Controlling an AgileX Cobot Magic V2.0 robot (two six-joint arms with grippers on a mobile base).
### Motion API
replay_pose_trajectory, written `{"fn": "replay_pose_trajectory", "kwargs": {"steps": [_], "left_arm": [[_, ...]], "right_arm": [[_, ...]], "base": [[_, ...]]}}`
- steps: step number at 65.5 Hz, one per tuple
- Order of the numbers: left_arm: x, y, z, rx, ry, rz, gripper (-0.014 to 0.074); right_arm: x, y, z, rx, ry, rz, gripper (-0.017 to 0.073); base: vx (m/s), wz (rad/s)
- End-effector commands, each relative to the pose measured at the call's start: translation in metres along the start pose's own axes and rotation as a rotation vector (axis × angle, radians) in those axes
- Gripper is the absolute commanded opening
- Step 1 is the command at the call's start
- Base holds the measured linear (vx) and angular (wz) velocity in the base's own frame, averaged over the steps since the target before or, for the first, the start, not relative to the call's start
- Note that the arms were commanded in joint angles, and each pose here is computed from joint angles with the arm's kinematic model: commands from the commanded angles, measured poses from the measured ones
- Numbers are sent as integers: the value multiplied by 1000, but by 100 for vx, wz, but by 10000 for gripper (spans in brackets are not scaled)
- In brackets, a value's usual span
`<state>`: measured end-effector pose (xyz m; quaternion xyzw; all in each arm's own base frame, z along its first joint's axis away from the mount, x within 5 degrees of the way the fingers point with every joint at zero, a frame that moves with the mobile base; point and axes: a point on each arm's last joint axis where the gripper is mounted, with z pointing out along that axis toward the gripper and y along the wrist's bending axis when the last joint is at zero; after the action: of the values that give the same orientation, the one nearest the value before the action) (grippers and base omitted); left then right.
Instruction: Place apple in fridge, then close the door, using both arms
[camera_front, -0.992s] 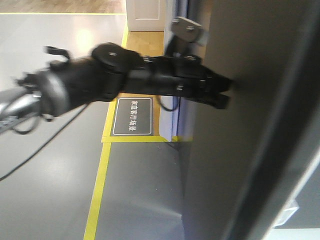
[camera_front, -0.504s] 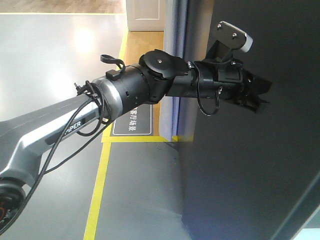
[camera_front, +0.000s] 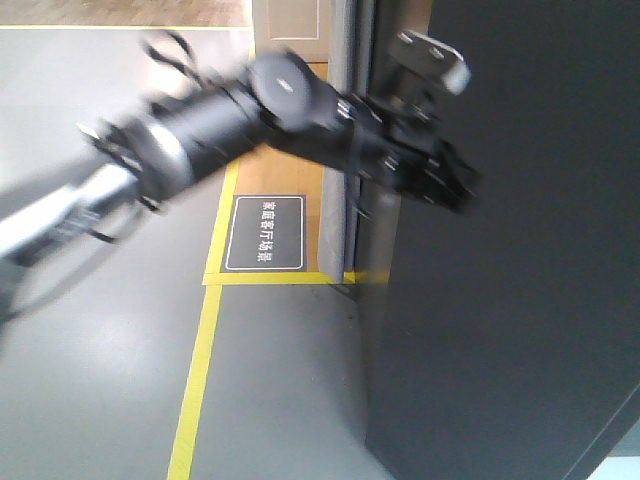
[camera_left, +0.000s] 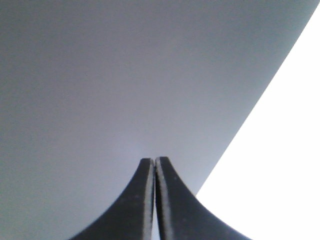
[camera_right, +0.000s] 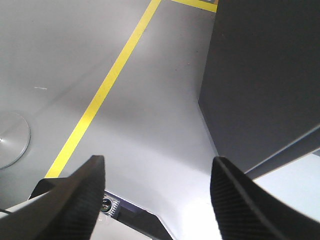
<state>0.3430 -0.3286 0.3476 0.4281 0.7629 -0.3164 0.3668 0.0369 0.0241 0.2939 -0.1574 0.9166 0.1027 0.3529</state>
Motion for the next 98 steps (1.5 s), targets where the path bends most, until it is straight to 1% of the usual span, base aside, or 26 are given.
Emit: {"fn": "replay_pose_trajectory", "kwargs": {"steps": [1, 3, 11, 13, 18, 22, 26, 30, 35, 40, 43, 48, 57, 63, 70, 75, 82, 89, 98], "left_arm": [[-32, -18, -61, -68, -94, 7, -6], [-32, -20, -68, -87, -86, 18, -6], [-21, -28, -91, -133, -69, 19, -6], [-18, -31, -99, -149, -81, 22, -6], [-5, -37, -113, -185, -89, 25, -6], [12, -40, -123, -216, -83, 28, -6], [24, -44, -136, -247, -104, 36, -6], [40, -45, -147, -275, -112, 21, -6], [62, -43, -161, -317, -128, -12, -6], [81, -39, -174, -363, -142, -58, -6], [93, -38, -179, -382, -136, -73, -6], [110, -38, -189, -410, -133, -91, -6], [137, -41, -198, -435, -114, -115, -6], [148, -42, -198, -443, -111, -120, -6], [154, -42, -196, -444, -102, -126, -6], [154, -43, -196, -443, -102, -125, -6], [154, -43, -196, -444, -102, -125, -6], [153, -43, -196, -444, -103, -125, -6], [153, -43, -196, -444, -103, -125, -6]], "right_arm": [[-9, 0, -4, -1, -61, 2, 434], [-9, 0, -4, -1, -61, 2, 434], [-9, 0, -4, -1, -61, 2, 434], [-9, 0, -4, -1, -61, 2, 434], [-9, 0, -4, -1, -61, 2, 434], [-9, 0, -4, -1, -61, 2, 434], [-9, 1, -4, -4, -60, 4, 434], [-9, 1, -4, -11, -54, 6, 434], [-8, 2, -4, -12, -50, 6, 434], [-9, 1, -4, -9, -53, 5, 434], [-9, 1, -4, -6, -60, 4, 434], [-11, 1, -4, -2, -81, 4, 434], [-17, -2, -5, 23, -141, -2, 434], [-21, -3, -6, 43, -191, -8, 434], [-26, -4, -7, 55, -249, -9, 428], [-29, -5, -8, 62, -284, -9, 400], [-33, -6, -9, 69, -325, -9, 313], [-36, -6, -10, 77, -362, -10, 193], [-39, -9, -12, 106, -399, -25, 36]], "base": [[0, 0], [0, 0], [0, 0], [0, 0], [0, 0], [0, 0], [0, 0], [0, 0], [0, 0], [0, 0], [0, 0], [0, 0], [0, 0], [0, 0], [0, 0], [0, 0], [0, 0], [0, 0], [0, 0]]}}
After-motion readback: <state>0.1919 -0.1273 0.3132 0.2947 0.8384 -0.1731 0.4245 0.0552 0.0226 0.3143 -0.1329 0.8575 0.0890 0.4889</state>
